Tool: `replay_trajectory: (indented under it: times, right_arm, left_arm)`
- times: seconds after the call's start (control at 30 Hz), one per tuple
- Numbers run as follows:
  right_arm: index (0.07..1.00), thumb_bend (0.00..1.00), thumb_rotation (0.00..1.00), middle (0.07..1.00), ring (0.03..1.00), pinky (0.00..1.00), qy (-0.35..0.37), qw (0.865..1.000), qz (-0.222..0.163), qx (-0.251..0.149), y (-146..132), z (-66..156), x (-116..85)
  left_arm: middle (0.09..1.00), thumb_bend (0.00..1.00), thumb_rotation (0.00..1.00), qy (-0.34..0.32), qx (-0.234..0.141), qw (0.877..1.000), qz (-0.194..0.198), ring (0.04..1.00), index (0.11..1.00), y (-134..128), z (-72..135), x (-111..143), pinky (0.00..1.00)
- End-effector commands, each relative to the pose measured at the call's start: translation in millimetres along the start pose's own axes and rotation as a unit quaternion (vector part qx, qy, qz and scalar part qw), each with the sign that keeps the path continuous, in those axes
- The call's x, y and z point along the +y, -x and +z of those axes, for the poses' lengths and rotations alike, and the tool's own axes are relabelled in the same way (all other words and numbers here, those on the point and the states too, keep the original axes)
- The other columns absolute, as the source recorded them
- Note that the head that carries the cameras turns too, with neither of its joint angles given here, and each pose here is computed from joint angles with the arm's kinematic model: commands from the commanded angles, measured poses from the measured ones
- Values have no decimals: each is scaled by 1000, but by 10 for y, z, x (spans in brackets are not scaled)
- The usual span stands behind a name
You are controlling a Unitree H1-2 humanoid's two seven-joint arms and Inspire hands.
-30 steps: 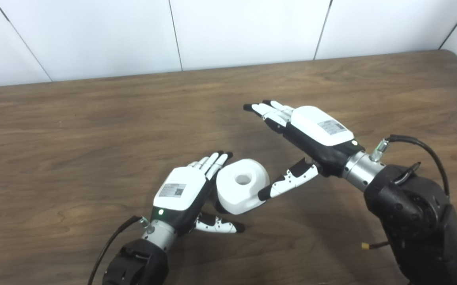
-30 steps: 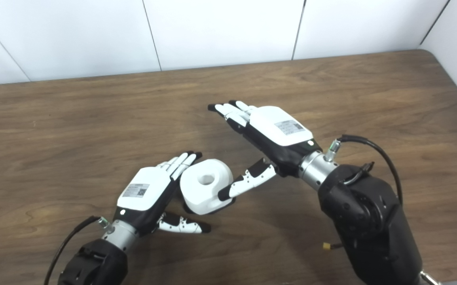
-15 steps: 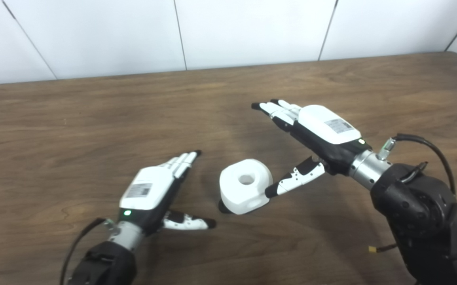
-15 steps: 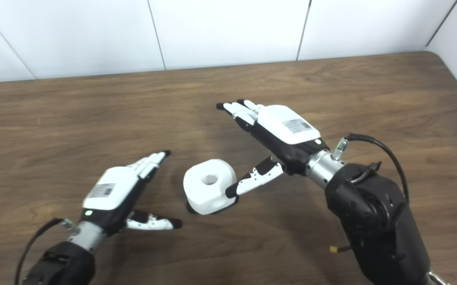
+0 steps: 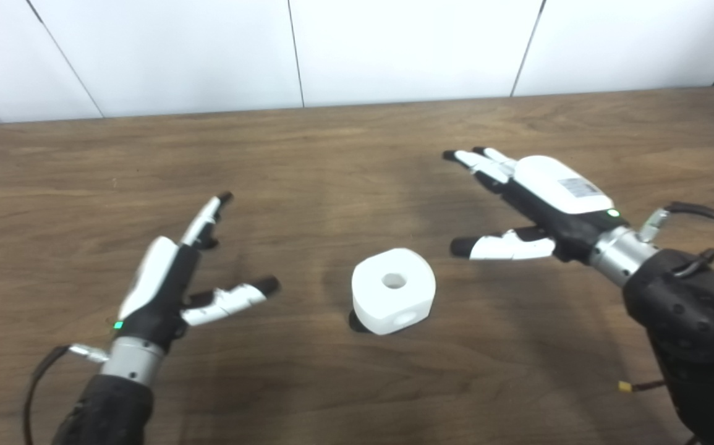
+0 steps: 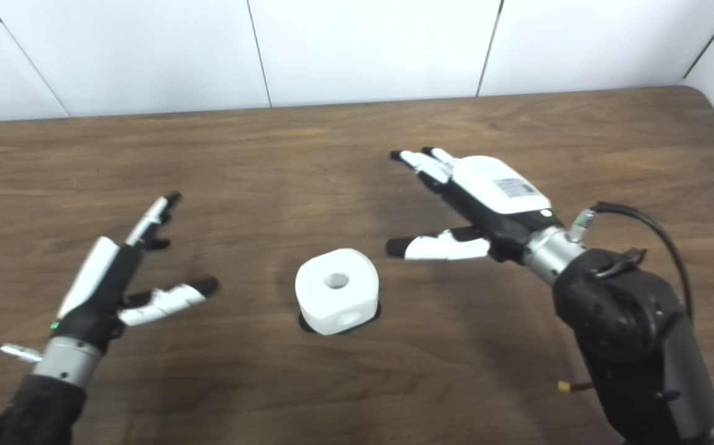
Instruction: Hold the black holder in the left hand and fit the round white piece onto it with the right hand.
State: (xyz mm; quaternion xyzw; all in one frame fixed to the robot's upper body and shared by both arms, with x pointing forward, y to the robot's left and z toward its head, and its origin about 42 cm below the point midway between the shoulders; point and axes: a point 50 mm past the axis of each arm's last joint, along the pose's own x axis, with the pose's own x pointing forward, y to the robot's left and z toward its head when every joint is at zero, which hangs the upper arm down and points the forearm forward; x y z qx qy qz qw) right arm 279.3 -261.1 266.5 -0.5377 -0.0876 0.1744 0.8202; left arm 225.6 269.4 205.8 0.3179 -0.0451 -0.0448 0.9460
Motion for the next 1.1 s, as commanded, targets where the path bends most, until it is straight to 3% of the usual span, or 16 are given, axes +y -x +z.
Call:
replay_trajectory:
  times: [0.0, 0.1, 0.17, 0.3, 0.4, 0.53, 0.7, 1.07]
  right_arm:
    - [959, 601, 1000, 967, 993, 920, -24, 999, -38, 9, 20, -112, -79]
    - [953, 551, 1000, 975, 980, 875, -76, 995, -55, 33, 62, -301, -6]
    - [954, 533, 1000, 979, 972, 860, -101, 992, -65, 45, 86, -387, 51]
    - [968, 548, 1000, 990, 970, 889, -174, 979, -86, 67, 187, -508, 232]
    - [981, 564, 1000, 997, 974, 913, -204, 971, -104, 70, 273, -559, 359]
    - [984, 539, 1000, 1000, 983, 933, -281, 946, -152, 59, 378, -580, 530]
    - [992, 629, 1000, 1000, 1000, 991, -376, 906, -187, 54, 458, -594, 706]
    - [996, 622, 1000, 1000, 1000, 1000, -465, 858, -207, 63, 563, -612, 950]
  left_arm:
    - [993, 809, 838, 32, -20, 998, 45, 992, 1000, 48, 24, 122, 933]
    - [972, 688, 894, 83, -25, 994, 69, 958, 997, 103, -84, 168, 902]
    - [951, 661, 907, 110, -29, 990, 83, 935, 985, 122, -148, 180, 887]
    - [933, 648, 900, 199, -46, 972, 115, 942, 941, 161, -319, 108, 981]
    - [930, 672, 910, 244, -22, 959, 139, 940, 916, 200, -380, 33, 981]
    - [952, 647, 920, 294, -16, 944, 148, 956, 936, 251, -451, -5, 999]
    - [961, 673, 875, 292, -17, 942, 164, 955, 960, 272, -492, 2, 1000]
    - [932, 579, 892, 280, -10, 944, 171, 938, 923, 339, -565, -30, 999]
